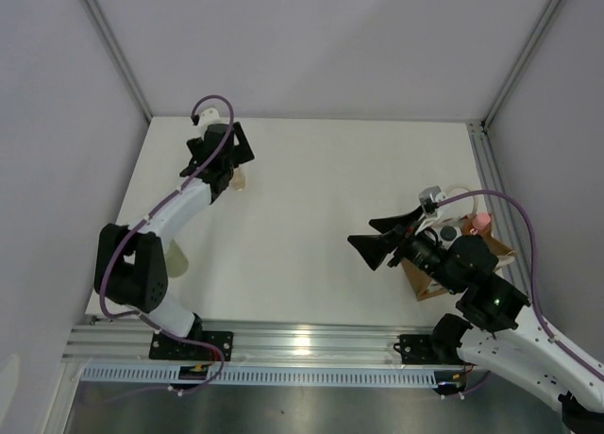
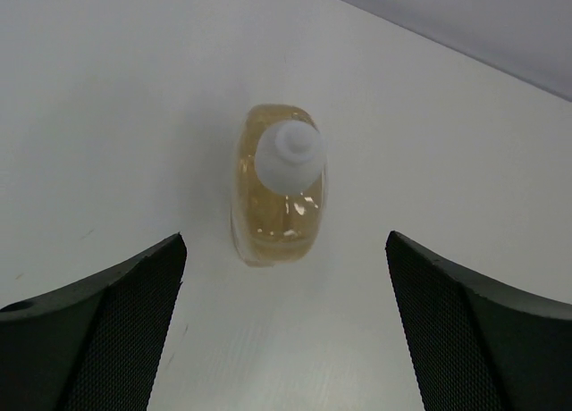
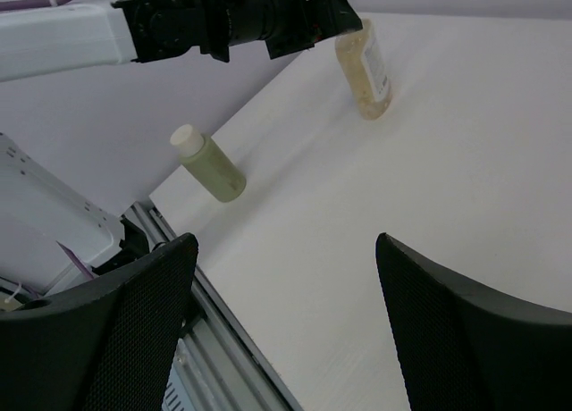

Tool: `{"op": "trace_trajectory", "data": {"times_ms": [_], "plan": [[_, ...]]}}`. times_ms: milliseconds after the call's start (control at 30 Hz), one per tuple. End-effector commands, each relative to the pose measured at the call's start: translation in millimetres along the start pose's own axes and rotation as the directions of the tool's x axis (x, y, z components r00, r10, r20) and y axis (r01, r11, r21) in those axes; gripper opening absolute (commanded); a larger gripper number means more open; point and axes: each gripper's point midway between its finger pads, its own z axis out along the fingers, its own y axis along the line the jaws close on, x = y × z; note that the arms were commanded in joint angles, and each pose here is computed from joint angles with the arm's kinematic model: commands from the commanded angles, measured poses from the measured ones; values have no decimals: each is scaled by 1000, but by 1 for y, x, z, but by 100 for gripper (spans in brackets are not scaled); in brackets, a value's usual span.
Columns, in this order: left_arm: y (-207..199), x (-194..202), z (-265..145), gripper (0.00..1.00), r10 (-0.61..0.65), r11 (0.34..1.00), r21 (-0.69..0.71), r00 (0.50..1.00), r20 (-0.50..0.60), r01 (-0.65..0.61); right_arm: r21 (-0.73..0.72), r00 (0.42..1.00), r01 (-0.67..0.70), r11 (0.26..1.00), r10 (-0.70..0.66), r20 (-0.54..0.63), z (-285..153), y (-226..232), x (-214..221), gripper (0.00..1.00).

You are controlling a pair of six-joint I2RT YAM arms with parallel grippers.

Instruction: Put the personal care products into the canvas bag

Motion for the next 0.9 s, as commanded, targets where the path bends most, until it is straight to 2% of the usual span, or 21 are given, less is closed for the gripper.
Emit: {"op": "trace_trajectory", "data": {"times_ms": [0,367,667,867], "plan": [[-4,-12,25,96,47,999,-3,999,17,-47,-12,1000,-4,1000,5,28,0,3,-6,85],[-1,-13,70,94,54,998,-23,998,-37,-55,-5,1000,-8,1000,8,26,1,2,-5,85],[-10,-12,74,83,93,995,24,994,-63,-92,4,999,-5,1000,5,34,0,1,-7,85],[-3,1,68,83,90,996,-2,988,-124,-91,7,999,-2,1000,2,42,-3,0,-9,85]]}}
